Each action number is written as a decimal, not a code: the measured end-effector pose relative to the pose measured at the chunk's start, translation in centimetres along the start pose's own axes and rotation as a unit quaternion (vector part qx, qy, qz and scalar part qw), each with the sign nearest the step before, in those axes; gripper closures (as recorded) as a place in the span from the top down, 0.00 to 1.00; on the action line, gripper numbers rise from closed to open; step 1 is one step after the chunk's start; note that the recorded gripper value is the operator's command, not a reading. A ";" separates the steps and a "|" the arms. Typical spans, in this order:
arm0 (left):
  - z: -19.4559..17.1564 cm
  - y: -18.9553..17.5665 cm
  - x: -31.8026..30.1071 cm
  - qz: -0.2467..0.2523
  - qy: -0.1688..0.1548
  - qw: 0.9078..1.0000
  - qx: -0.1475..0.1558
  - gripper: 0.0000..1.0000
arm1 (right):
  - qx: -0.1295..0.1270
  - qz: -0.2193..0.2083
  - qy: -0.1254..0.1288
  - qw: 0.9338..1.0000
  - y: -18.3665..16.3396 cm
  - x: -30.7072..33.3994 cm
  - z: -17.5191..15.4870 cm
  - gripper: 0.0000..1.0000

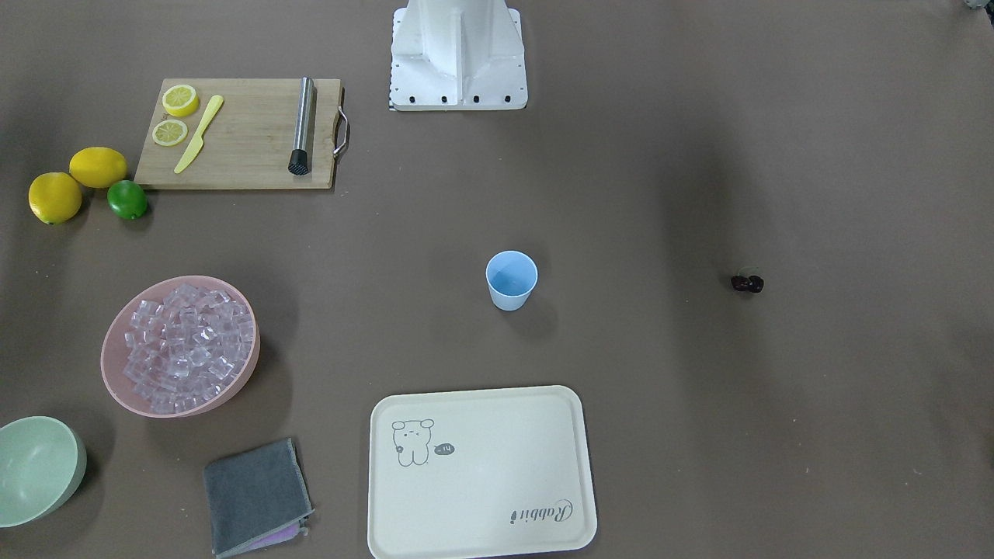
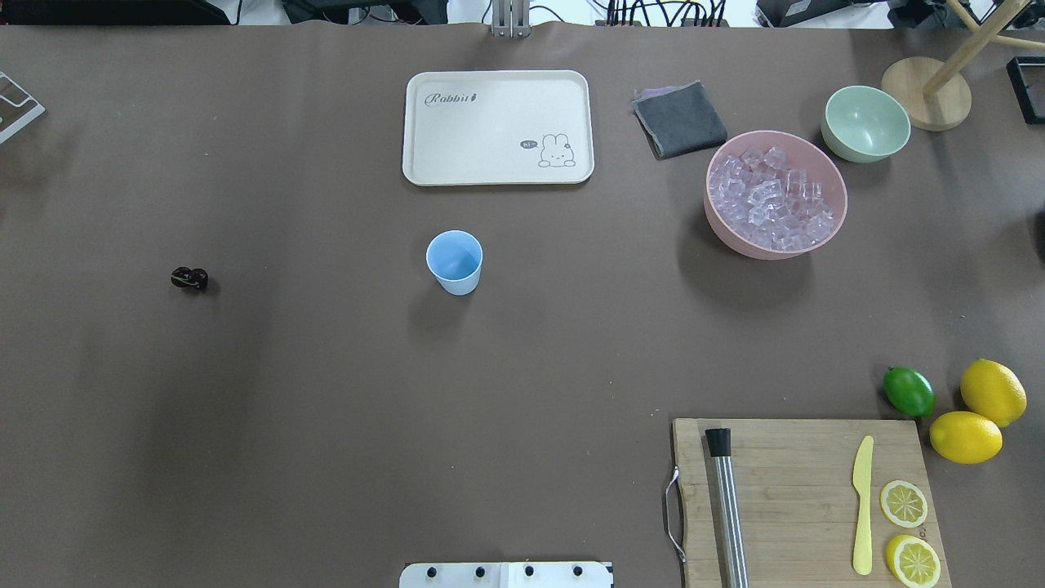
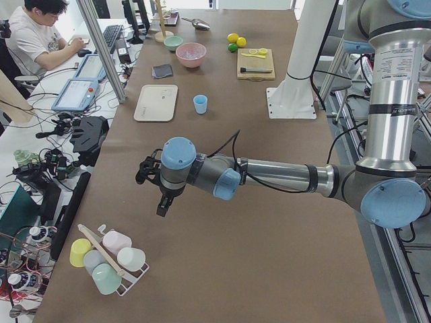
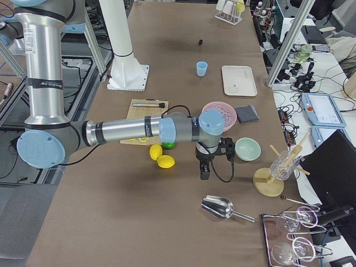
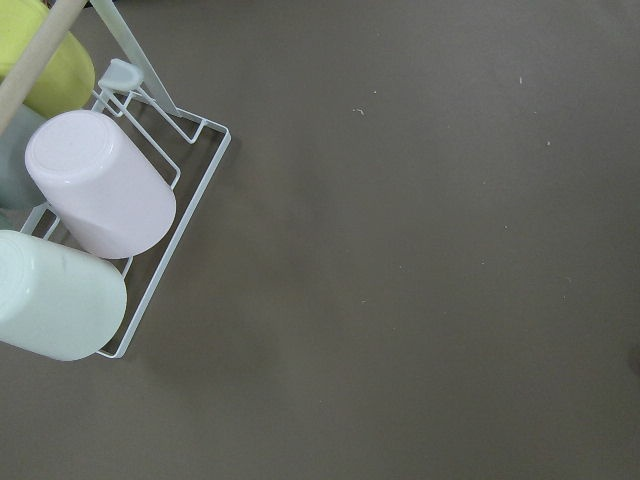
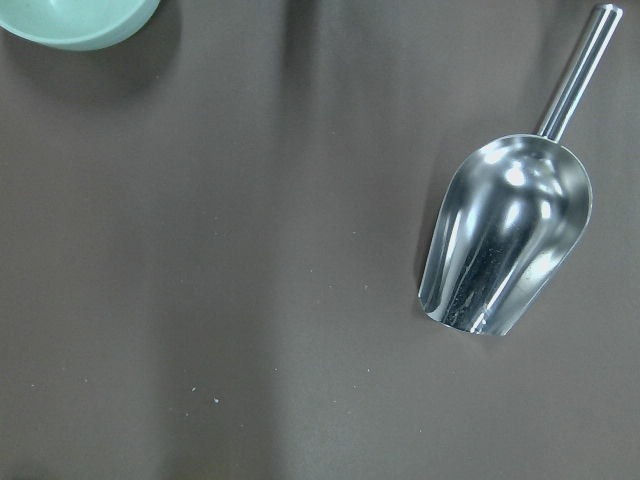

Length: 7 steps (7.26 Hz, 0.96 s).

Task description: Put ice and cherries in cup

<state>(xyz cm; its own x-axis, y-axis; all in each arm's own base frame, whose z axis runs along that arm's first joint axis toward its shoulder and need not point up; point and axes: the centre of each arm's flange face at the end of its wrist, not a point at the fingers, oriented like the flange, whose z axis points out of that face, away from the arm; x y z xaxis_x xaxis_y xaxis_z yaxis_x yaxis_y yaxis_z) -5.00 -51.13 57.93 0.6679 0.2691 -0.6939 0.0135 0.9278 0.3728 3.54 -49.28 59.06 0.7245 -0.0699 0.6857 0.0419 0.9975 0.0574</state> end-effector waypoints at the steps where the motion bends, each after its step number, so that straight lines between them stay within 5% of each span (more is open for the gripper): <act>1: 0.1 -0.1 0.0 -0.001 0.001 1.000 -0.001 0.98 | 0.001 0.000 -0.004 1.000 0.0 -0.1 -0.1 0.99; 7: 0.3 -2.4 0.3 -0.001 -0.001 1.000 -0.005 0.98 | 0.044 -0.033 -0.025 0.998 -3.6 -5.0 -4.4 0.99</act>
<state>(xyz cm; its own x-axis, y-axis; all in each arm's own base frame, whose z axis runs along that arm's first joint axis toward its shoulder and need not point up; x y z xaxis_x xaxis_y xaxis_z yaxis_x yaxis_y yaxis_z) -4.60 -53.32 57.00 0.6693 0.2672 -0.6933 0.0071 0.9307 0.3656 2.80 -52.51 52.20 0.6864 -0.1387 0.7139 0.0258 0.9857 0.1666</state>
